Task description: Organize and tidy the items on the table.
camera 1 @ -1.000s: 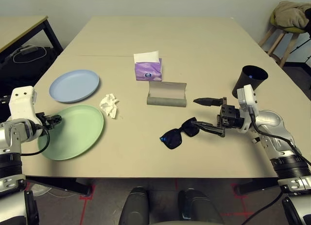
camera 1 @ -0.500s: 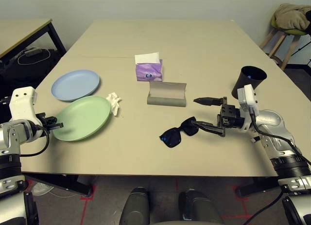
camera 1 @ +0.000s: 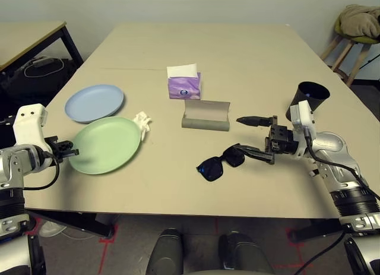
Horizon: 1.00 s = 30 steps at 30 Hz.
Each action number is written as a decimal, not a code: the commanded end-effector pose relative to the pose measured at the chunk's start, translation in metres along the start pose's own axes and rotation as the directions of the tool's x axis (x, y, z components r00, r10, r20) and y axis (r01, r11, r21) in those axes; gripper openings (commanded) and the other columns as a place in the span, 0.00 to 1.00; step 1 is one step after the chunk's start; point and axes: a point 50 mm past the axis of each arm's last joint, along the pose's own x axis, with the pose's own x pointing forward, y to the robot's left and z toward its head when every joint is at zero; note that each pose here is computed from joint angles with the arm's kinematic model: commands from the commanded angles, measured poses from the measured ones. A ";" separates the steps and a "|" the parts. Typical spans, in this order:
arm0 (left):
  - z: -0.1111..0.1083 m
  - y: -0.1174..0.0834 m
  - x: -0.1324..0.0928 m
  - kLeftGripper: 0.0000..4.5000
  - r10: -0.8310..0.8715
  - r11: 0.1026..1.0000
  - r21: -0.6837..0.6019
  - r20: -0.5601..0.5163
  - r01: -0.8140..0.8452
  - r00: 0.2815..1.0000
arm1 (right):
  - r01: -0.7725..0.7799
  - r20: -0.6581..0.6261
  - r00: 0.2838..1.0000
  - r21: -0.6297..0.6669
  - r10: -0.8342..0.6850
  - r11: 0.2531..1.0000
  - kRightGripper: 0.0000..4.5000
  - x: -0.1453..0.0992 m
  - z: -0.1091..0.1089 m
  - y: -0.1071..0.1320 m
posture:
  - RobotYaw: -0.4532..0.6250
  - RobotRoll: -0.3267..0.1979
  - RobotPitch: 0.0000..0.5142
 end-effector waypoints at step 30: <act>0.031 -0.016 -0.031 0.00 -0.068 0.959 -0.265 0.135 0.102 0.989 | -0.009 0.008 1.000 0.001 0.009 1.000 1.00 0.007 0.002 -0.001 | 0.64 0.62 0.10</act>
